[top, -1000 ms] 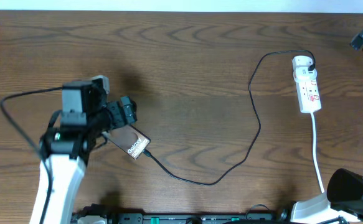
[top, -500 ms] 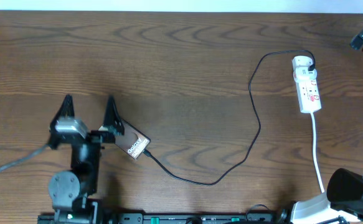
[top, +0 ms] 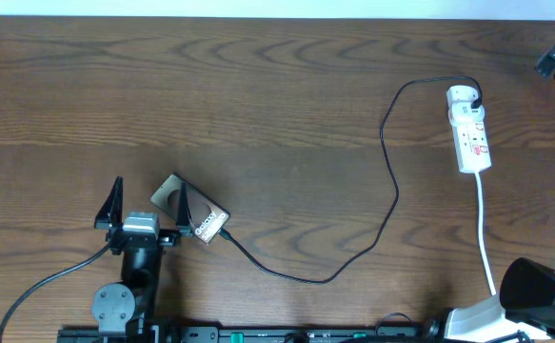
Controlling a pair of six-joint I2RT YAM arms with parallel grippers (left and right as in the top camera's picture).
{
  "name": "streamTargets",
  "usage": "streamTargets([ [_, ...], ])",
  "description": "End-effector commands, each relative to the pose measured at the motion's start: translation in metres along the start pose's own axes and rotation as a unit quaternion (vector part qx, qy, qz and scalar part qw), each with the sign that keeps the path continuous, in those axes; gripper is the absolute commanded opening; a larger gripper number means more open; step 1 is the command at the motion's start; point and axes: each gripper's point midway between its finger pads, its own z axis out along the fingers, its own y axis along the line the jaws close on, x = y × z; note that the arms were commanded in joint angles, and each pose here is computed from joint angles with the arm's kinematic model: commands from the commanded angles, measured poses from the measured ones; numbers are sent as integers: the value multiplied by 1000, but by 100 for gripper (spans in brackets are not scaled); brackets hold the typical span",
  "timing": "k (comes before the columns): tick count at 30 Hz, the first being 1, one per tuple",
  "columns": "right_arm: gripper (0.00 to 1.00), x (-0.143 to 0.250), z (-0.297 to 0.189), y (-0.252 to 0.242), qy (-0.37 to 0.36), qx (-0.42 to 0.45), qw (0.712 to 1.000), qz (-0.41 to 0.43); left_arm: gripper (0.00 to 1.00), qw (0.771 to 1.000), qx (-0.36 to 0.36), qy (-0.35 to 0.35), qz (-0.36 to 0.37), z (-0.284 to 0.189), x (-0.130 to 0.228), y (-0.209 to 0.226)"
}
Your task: Plug charger to phone and switch on socket
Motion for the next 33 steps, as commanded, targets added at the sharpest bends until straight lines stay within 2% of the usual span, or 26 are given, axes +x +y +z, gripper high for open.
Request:
streamTargets([
  [1, 99, 0, 0, 0, -2, 4, 1000, 5, 98, 999, -2, 31, -17, -2, 22, 1],
  [5, 99, 0, 0, 0, -2, 4, 1000, 4, 98, 993, -51, 78, -77, -5, 46, 16],
  [9, 99, 0, 0, 0, -2, 4, 1000, 5, 98, 971, -126, 144, -141, -17, 83, 35],
  [12, 99, 0, 0, 0, -2, 4, 1000, 5, 97, 976, -107, 155, -114, -17, 86, 30],
  [33, 99, 0, 0, 0, -2, 4, 1000, 5, 98, 976, -107, 155, -112, -17, 86, 30],
])
